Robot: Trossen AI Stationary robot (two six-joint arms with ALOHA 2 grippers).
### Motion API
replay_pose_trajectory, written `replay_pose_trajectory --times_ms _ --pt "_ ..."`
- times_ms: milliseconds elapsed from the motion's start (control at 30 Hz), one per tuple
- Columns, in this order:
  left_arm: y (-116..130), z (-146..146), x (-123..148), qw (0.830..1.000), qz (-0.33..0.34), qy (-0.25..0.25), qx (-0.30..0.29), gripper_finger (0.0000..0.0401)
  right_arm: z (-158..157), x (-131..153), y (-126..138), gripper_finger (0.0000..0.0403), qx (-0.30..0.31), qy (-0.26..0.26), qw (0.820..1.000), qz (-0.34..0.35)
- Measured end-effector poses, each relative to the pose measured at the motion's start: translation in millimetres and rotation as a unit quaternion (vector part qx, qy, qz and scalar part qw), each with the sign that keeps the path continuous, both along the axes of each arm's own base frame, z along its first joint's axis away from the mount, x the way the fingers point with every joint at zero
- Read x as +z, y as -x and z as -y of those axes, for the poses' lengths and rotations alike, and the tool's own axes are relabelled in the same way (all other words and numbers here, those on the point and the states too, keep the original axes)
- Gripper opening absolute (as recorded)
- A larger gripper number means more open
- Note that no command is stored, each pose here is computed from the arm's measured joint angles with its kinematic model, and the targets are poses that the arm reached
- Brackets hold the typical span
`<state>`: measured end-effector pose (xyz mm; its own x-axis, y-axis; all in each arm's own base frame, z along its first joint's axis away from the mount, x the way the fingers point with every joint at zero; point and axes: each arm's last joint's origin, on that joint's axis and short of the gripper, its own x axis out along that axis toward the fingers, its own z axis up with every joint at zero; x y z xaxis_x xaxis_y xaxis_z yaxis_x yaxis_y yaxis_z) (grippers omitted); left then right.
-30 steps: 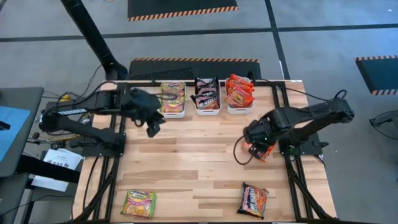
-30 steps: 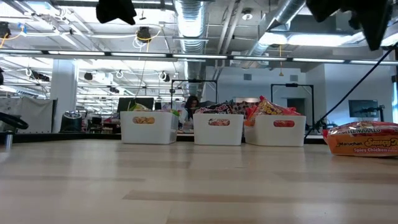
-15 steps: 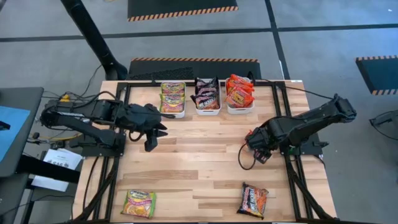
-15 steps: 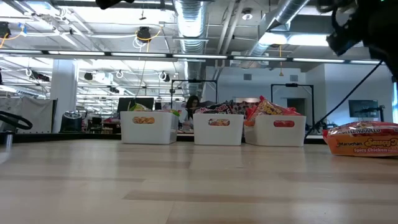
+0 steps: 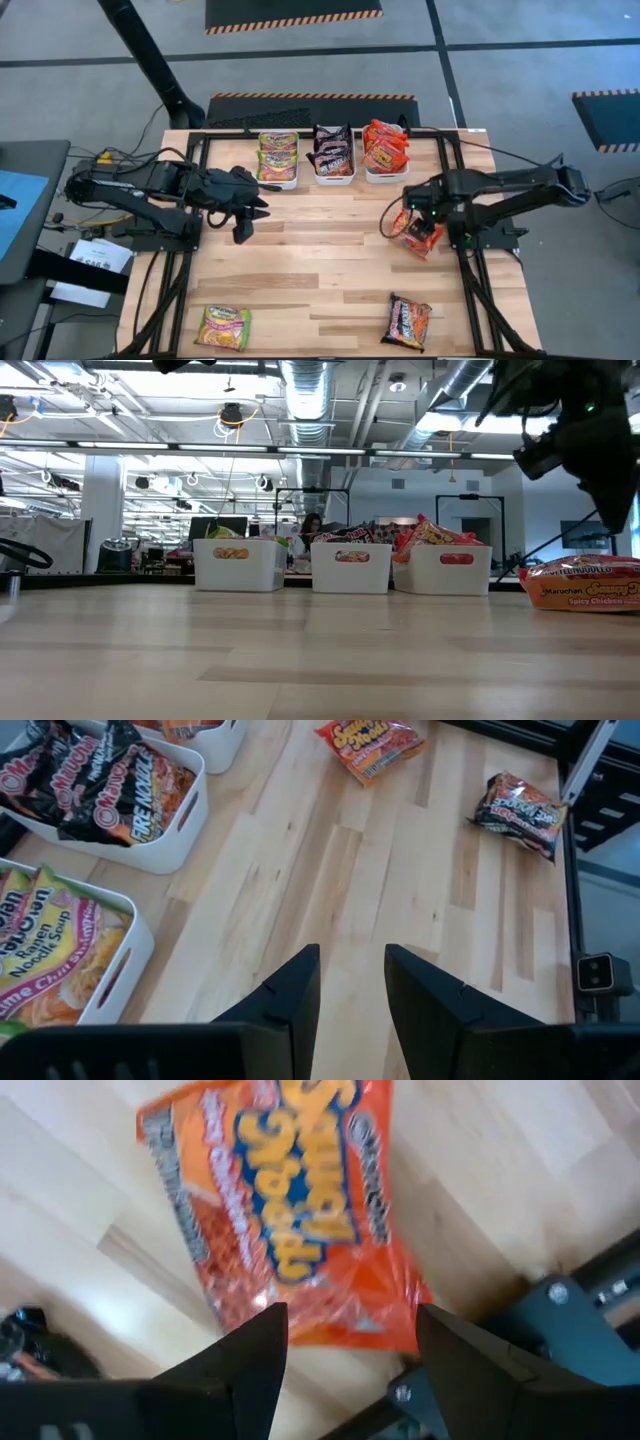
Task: Sort Maruchan noodles
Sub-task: Put the orange noodle pack into the right white bin
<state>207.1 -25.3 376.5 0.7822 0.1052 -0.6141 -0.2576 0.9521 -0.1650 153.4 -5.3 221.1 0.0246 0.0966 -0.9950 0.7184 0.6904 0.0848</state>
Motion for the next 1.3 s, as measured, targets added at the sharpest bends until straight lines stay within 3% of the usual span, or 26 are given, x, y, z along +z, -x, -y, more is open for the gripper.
replay_pose_trajectory --times_ms 333,833,1000,1300 --pt "0 0 0 1.000 0.000 -0.006 -0.001 0.0100 28 -29 -3 0.0246 -0.018 -0.029 0.999 0.019" --pt "0 0 -1 1.000 -0.005 -0.014 -0.007 0.0100 40 -60 -21 0.0238 -0.016 -0.071 0.997 -0.039" --pt "2 0 -2 1.000 -0.016 -0.015 -0.007 0.0100 37 -65 -25 0.0183 -0.024 -0.073 0.996 -0.048" --pt "3 -1 -3 1.000 -0.023 -0.016 -0.008 0.0100 31 -68 -29 0.0021 -0.029 -0.083 0.995 -0.047"
